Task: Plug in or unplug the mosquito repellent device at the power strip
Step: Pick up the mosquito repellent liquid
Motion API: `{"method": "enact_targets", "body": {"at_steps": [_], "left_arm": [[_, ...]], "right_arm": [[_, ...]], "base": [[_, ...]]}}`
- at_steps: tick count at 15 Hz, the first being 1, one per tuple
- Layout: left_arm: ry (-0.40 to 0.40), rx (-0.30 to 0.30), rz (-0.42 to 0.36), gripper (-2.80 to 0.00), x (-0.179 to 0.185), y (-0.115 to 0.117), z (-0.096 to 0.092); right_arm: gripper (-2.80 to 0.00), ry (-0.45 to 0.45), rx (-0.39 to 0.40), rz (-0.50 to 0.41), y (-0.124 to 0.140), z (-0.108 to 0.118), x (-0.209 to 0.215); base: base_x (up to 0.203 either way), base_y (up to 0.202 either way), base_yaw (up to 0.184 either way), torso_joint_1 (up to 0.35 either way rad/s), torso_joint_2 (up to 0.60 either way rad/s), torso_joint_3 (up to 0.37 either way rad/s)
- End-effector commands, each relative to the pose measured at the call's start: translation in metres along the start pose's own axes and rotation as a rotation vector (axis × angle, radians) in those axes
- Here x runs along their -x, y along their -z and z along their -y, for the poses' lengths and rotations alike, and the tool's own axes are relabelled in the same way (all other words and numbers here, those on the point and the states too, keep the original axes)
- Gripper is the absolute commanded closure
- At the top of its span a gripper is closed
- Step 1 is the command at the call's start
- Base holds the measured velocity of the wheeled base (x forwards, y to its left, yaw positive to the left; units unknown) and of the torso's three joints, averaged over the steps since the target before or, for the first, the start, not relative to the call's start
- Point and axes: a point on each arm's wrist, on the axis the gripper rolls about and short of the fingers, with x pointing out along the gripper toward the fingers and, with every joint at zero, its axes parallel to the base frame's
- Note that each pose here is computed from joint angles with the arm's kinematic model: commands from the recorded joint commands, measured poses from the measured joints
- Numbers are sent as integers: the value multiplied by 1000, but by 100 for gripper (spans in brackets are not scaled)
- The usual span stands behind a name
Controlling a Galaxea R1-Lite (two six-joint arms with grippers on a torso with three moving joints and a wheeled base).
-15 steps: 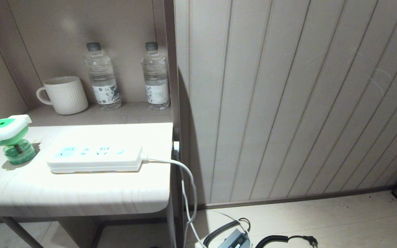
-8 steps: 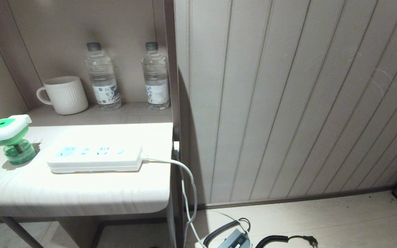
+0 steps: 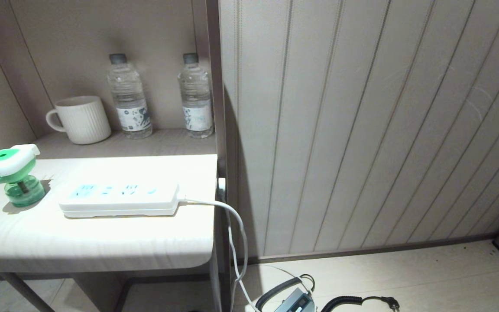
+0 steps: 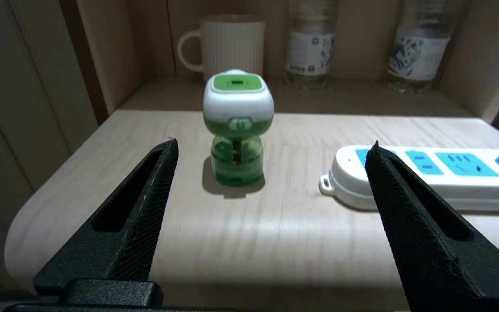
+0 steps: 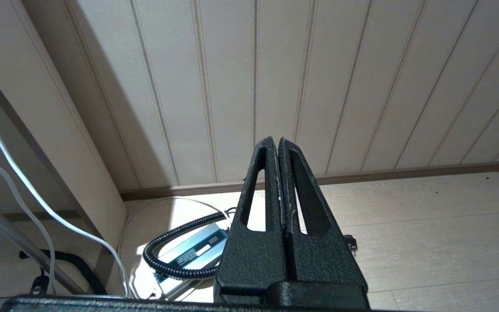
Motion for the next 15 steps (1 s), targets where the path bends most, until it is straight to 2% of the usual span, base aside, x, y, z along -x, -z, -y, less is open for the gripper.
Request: {"method": "enact_targets", "body": {"at_steps": [1,4,6,11,15], "left_arm": [[-13,0,-34,-280,-21,-1,0],[-60,-3,-28,-280,-45,0,-8],[-70,24,-45,-280,-54,3,-14],[-35,42,-84,-280,-63,11,-20],[-23,46,-77,-280,-70,6,-20]], "right_arm": [[0,0,0,-1,0,0,0],[0,0,0,-1,0,0,0],[0,0,0,-1,0,0,0],[0,0,0,-1,0,0,0],[0,0,0,-1,0,0,0]], "base": [[0,0,0,0,0,0],[0,0,0,0,0,0],[0,0,0,0,0,0],[0,0,0,0,0,0],[0,0,0,0,0,0]]}}
